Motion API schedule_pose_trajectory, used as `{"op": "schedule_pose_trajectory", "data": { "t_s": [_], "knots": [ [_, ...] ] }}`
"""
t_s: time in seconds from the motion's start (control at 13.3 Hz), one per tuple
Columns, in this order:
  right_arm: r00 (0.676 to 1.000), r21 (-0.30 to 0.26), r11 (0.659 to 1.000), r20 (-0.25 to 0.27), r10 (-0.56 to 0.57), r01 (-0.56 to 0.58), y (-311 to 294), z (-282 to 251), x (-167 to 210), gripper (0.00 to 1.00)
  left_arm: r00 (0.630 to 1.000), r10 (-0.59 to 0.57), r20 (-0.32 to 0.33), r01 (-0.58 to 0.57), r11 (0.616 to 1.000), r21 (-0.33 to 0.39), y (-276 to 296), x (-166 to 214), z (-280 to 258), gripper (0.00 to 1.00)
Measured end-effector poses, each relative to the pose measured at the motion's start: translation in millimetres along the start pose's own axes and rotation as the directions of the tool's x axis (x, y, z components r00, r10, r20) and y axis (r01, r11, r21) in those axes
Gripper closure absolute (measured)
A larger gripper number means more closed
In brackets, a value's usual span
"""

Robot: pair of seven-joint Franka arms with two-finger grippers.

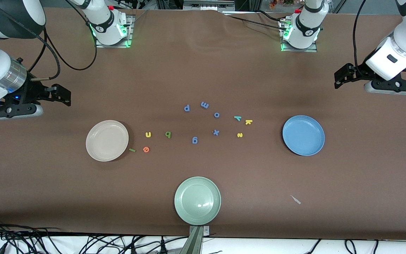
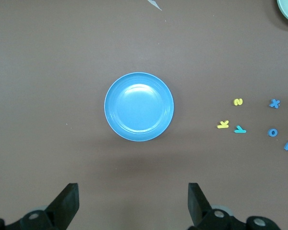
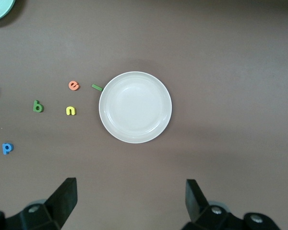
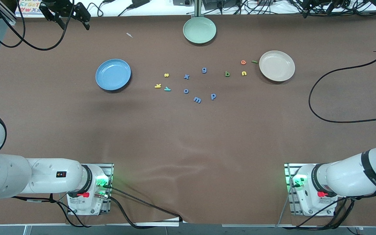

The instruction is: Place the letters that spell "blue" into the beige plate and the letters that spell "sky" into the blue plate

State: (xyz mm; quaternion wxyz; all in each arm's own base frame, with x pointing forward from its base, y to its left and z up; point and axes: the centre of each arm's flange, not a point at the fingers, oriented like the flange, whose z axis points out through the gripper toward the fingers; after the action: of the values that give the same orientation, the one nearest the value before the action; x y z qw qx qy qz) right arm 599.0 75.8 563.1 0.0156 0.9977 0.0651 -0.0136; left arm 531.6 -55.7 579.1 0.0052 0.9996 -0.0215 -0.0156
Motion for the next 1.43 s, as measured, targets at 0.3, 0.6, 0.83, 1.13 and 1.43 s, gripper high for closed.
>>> {"op": "schedule_pose_trajectory", "data": {
  "t_s": [0.3, 0.6, 0.83, 1.13, 1.43],
  "knots": [
    [1.0, 0.0, 1.0, 0.003, 0.0, 0.0, 0.0, 1.8, -0.2, 0.0, 1.0, -0.001, 0.0, 0.001, 1.0, 0.0, -0.3, 0.0, 0.0, 0.0],
    [1.0, 0.0, 1.0, 0.003, 0.0, 0.0, 0.0, 1.9, -0.2, 0.0, 1.0, -0.001, 0.002, 0.001, 1.0, 0.0, -0.3, -0.2, 0.2, 0.0],
    [1.0, 0.0, 1.0, 0.004, 0.0, 0.0, 0.0, 2.3, -0.3, 0.0, 1.0, -0.001, 0.003, 0.001, 1.0, 0.0, -0.3, -0.3, 0.3, 0.0],
    [1.0, 0.0, 1.0, 0.005, 0.002, -0.002, 1.0, 2.8, -0.3, 0.0, 1.0, -0.001, 0.011, 0.001, 1.0, 0.001, -0.4, -1.2, 1.0, 0.0],
    [1.0, 0.0, 1.0, 0.004, 0.004, -0.004, 2.2, 2.8, -0.2, 0.0, 1.0, -0.001, 0.016, 0.001, 1.0, 0.001, -0.5, -1.7, 1.4, 0.0]
  ]
}}
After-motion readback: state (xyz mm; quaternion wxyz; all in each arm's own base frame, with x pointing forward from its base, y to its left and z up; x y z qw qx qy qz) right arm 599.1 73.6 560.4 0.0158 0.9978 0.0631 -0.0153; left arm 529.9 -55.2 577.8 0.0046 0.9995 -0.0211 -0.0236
